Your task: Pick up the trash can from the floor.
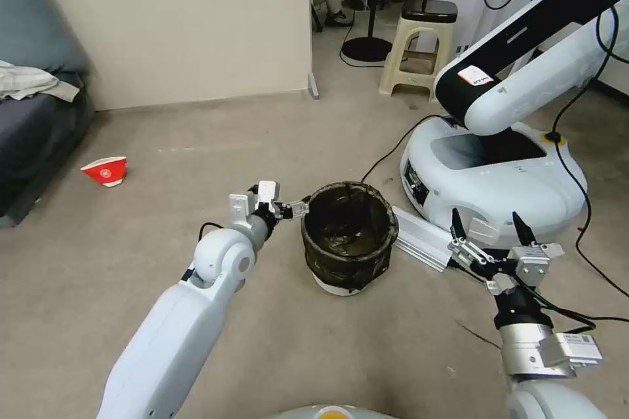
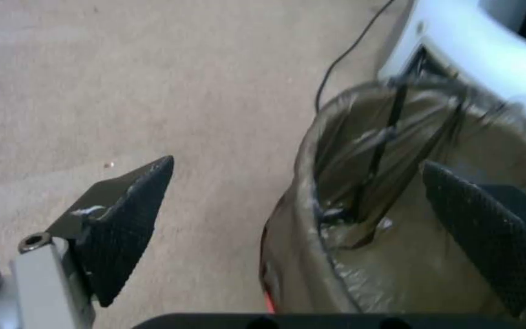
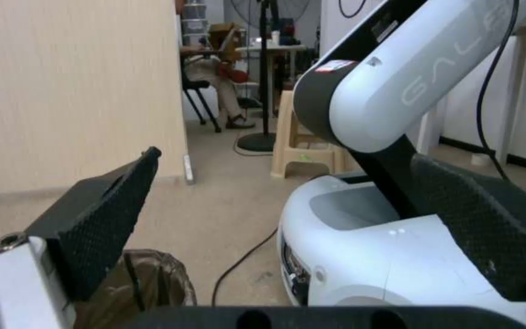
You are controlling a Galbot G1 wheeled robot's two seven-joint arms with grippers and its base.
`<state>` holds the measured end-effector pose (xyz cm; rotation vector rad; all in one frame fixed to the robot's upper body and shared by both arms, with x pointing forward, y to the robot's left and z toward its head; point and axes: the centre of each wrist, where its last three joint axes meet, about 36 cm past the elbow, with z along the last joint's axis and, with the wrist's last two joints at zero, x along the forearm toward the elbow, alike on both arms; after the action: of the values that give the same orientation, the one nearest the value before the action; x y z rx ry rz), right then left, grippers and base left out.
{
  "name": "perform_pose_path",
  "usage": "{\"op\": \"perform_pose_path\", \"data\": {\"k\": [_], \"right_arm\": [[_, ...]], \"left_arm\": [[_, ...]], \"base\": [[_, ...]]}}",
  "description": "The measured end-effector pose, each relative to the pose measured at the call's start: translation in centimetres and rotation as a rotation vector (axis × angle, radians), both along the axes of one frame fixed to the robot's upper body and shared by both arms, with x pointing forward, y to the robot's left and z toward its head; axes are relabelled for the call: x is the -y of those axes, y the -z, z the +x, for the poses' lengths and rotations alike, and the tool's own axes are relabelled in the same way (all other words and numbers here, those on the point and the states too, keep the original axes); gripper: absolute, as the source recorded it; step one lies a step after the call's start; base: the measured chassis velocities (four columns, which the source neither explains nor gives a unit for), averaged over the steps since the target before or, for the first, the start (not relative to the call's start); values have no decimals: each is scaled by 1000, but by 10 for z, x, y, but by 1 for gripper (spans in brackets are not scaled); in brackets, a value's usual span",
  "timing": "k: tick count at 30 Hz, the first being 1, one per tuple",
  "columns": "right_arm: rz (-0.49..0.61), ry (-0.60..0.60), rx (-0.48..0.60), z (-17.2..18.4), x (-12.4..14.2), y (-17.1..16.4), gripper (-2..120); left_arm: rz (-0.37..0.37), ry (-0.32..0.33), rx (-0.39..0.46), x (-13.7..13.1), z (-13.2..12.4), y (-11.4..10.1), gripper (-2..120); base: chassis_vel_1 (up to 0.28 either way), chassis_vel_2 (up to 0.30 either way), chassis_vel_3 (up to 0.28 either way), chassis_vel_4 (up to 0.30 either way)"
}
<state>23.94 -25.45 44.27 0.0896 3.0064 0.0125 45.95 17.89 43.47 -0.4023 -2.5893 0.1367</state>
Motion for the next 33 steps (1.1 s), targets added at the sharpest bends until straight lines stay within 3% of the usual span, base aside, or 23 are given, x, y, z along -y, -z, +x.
{"op": "perform_pose_path", "data": {"k": [20,33], "right_arm": [[-7,11,-3,-1,5,-1,100],[-5,20,-10,1,6,2,100]], "left_arm": [[96,47,-89,45,18,24,99],[133,38,-108,53,38,31,99]], "base": [[0,0,0,0],[0,0,0,0]]}}
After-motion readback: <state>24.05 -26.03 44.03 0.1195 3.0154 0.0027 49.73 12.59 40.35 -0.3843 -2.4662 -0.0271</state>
